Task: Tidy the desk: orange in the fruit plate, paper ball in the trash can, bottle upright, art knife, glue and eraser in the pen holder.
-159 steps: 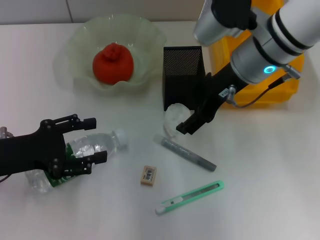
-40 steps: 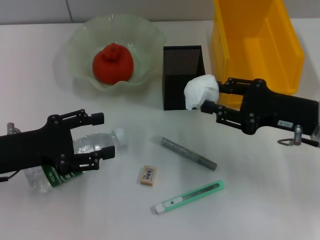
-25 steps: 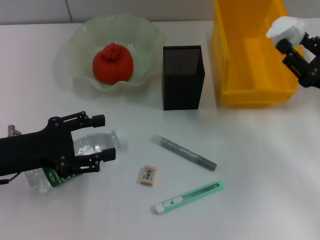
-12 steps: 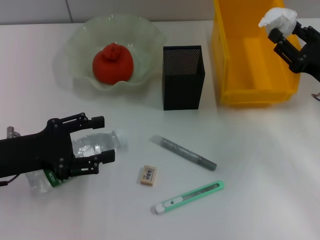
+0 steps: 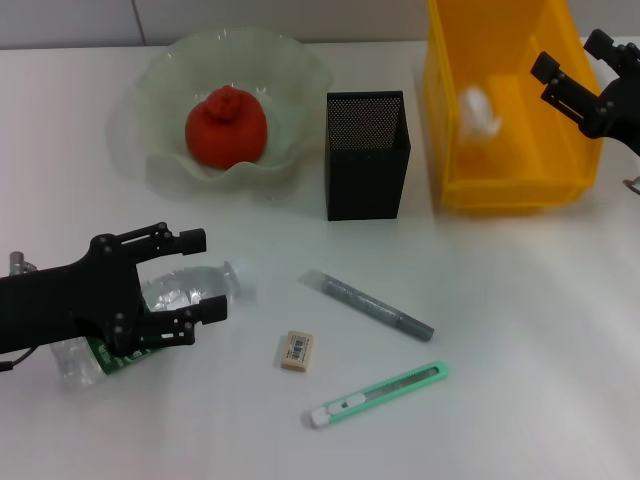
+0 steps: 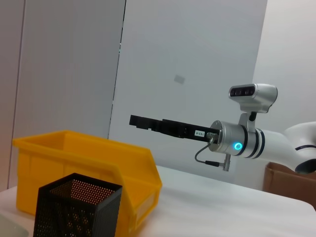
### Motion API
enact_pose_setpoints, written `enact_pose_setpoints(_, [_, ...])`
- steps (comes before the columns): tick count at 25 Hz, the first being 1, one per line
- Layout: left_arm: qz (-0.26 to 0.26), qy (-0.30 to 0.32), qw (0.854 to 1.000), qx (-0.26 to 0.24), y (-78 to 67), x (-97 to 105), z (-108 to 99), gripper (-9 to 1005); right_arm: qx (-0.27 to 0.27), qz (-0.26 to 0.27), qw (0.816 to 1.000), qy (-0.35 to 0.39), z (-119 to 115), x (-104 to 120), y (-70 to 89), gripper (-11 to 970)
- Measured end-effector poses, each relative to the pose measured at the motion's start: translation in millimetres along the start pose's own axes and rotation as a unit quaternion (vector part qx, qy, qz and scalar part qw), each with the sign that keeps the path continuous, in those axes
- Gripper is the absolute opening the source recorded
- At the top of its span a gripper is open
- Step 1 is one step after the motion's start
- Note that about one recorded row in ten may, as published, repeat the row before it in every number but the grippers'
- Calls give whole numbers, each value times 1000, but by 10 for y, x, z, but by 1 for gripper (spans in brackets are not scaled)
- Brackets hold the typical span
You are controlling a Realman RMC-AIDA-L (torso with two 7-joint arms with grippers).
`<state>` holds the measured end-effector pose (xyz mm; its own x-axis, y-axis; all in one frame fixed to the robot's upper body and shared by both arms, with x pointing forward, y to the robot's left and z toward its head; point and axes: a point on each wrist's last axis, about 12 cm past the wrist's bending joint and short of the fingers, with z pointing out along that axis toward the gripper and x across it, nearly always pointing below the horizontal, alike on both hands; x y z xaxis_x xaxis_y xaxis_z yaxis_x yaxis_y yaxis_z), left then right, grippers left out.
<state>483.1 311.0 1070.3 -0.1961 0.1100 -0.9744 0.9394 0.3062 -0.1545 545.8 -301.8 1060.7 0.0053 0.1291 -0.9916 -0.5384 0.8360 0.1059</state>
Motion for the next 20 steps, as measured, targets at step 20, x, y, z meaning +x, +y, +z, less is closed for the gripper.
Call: enact_pose_setpoints(20, [-13, -1, 1000, -5, 43, -42, 2, 798, -315, 29, 946, 68, -452, 7, 542, 817])
